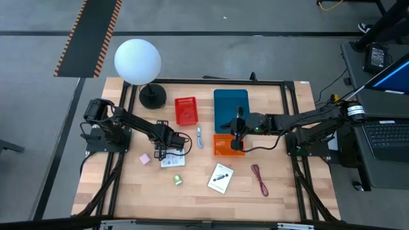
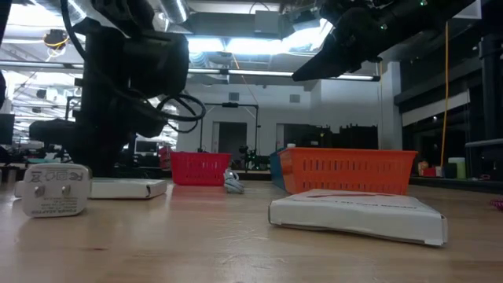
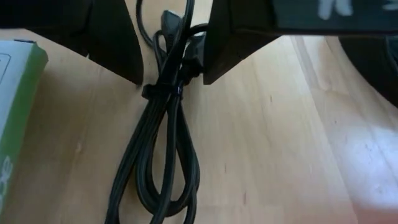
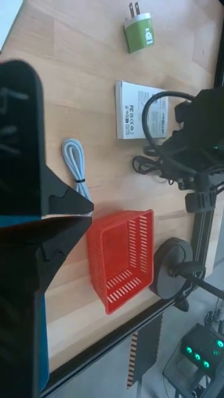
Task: Pick and place items into bin
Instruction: Put the black charger cable into the red bin
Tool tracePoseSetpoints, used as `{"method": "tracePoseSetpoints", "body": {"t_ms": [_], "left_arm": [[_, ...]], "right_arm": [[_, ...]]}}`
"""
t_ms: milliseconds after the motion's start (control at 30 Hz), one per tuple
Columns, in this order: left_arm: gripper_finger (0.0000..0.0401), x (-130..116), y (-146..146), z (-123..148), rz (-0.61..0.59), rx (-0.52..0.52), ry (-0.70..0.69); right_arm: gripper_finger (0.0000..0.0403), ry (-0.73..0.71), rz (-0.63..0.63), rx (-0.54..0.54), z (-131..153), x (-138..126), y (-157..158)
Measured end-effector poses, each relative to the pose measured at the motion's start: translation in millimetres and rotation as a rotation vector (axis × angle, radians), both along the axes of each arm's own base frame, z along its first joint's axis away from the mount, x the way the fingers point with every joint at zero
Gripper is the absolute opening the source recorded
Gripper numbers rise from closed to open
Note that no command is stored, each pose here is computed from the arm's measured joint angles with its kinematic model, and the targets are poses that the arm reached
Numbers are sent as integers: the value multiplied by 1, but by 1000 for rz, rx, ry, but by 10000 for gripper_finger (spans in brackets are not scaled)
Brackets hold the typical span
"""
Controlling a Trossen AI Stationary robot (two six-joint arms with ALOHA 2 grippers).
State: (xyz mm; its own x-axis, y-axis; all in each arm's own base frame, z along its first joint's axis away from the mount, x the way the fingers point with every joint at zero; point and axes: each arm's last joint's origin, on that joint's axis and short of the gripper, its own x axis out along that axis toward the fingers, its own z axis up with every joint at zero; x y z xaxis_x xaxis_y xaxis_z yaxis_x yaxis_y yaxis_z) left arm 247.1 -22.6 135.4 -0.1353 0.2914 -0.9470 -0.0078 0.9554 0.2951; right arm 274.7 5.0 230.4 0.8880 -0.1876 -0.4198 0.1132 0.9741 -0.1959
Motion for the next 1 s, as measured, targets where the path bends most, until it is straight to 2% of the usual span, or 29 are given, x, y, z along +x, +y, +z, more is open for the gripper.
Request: {"method": "tracePoseSetpoints", "body": {"t_ms": [367, 633, 1000], "left_arm": [[35, -2, 2, 3, -11, 33, 4], [36, -11, 3, 14, -6, 49, 27], [35, -22, 4, 52, -5, -2, -143]], "right_arm": [[0, 0, 0, 0, 0, 0, 0], [0, -1, 0, 0, 0, 0, 0], [0, -1, 0, 1, 0, 0, 0]]}}
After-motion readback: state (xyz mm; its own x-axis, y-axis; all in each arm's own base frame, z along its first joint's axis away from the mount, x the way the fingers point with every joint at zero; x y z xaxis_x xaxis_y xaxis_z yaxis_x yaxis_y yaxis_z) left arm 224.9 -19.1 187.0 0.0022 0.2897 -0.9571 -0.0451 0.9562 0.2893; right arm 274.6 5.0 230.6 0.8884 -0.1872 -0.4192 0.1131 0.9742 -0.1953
